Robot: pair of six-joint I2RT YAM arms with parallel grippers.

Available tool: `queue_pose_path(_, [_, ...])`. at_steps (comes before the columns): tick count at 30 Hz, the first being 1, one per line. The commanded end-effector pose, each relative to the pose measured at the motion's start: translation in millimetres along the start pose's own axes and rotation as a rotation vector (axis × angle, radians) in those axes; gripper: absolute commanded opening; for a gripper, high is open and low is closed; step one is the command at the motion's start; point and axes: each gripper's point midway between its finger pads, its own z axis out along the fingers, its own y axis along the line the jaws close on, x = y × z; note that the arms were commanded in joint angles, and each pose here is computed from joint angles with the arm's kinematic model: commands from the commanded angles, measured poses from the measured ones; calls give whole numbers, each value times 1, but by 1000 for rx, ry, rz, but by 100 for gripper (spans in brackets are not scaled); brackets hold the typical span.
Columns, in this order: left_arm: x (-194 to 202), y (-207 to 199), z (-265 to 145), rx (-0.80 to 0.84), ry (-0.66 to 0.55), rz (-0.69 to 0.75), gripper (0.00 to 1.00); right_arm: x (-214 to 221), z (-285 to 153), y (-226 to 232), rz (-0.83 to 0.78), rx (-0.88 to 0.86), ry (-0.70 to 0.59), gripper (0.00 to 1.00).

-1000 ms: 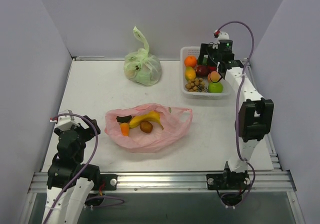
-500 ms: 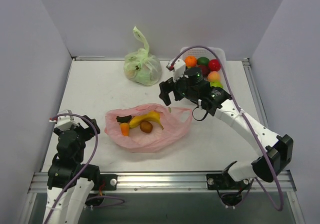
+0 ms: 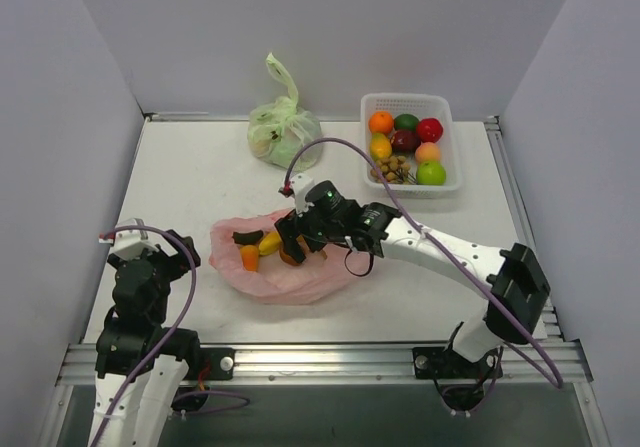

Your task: Untie the knot of the plastic bag and take out the fruit

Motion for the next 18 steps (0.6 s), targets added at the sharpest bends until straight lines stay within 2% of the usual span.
queue_pose_path(1, [-11,-6,2,23,-37,-1,95,7,23,-1,29,23,13,79])
queue_pose_path(18, [-13,-7,3,36,-43,5,95,70,106,-9,28,59,200,78])
